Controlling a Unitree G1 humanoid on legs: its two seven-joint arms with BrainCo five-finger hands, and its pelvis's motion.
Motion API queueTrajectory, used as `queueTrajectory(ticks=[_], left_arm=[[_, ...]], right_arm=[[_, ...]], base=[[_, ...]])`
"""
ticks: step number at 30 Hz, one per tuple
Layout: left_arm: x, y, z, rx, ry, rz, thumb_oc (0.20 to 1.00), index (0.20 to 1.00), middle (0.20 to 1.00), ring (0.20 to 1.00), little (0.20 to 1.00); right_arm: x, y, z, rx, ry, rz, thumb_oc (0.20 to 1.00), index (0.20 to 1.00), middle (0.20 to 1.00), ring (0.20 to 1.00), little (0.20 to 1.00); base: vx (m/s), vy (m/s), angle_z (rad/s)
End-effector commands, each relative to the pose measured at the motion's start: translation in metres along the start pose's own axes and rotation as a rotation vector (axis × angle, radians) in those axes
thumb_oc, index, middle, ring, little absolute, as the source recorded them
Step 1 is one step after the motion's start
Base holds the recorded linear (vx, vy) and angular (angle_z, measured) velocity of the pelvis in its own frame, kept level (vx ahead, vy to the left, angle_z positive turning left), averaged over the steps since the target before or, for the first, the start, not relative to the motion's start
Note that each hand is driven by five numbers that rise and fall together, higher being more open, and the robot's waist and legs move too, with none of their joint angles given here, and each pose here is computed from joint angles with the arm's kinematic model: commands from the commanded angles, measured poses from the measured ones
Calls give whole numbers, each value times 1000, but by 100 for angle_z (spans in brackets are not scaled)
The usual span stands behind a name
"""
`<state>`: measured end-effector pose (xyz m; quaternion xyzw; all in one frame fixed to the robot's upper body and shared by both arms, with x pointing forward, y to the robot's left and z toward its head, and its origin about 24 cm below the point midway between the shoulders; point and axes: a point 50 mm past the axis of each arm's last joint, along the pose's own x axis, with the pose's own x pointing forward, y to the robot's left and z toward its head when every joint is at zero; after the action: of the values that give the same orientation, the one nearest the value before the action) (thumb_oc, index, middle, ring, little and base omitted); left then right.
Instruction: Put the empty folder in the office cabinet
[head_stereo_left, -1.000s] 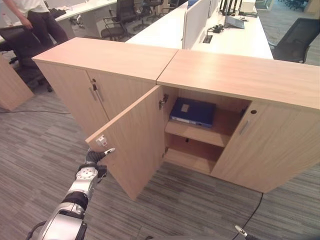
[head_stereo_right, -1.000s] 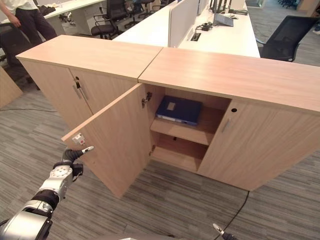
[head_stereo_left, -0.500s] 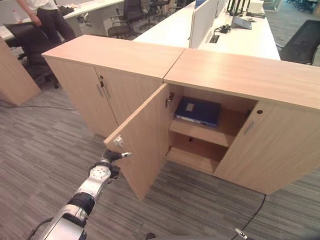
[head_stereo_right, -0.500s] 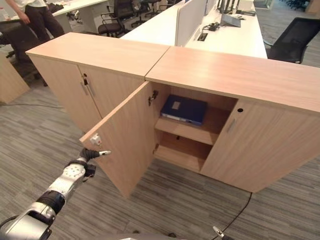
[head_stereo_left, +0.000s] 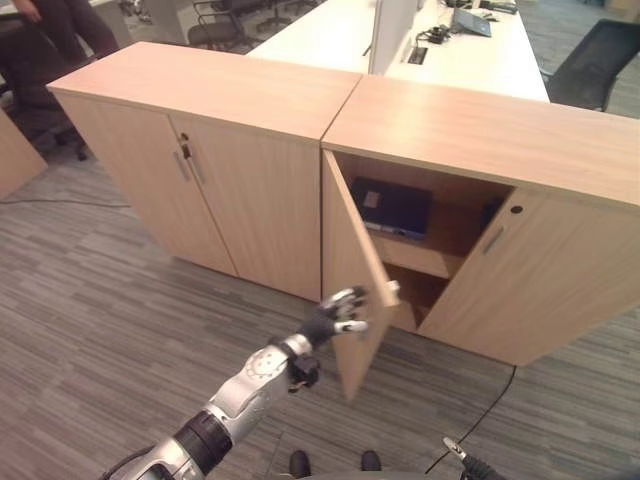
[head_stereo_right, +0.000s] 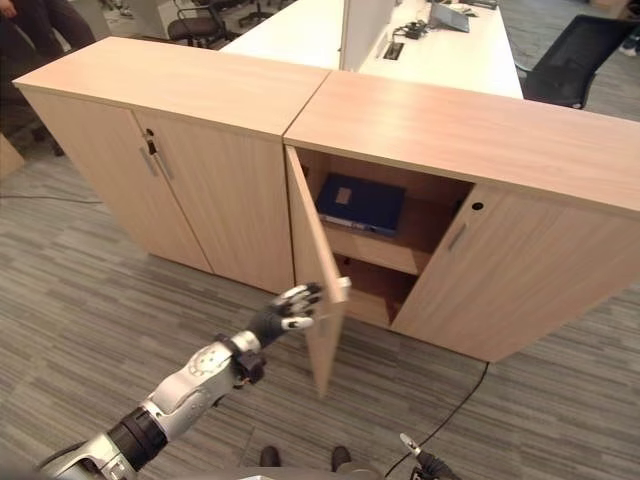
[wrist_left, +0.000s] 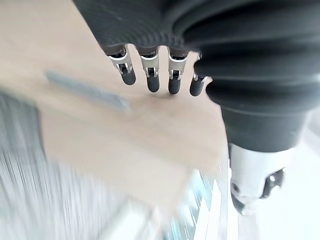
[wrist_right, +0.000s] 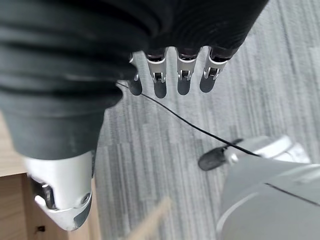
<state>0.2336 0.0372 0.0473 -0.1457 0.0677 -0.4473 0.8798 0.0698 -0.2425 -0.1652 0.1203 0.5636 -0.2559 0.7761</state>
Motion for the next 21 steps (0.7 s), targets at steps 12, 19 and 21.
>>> queueTrajectory(ticks=[12,19,21], left_arm=[[10,14,15,-20,-109,41,1000,1000,1000,1000,1000],[-75,84,-42,30,89,588,1000,1000,1000,1000,1000],[-103,93,-50,73,141,678,1000,1000,1000,1000,1000]], right_arm=[[0,0,-3,-31,27,-29,1000,1000,1000,1000,1000],[1,3,6,87,-10,-14,1000,1000,1000,1000,1000],[1,0,8,111,-22,-20,1000,1000,1000,1000,1000]], base=[[0,-1,-1],[-2,-26,-4],[1,-55,6]])
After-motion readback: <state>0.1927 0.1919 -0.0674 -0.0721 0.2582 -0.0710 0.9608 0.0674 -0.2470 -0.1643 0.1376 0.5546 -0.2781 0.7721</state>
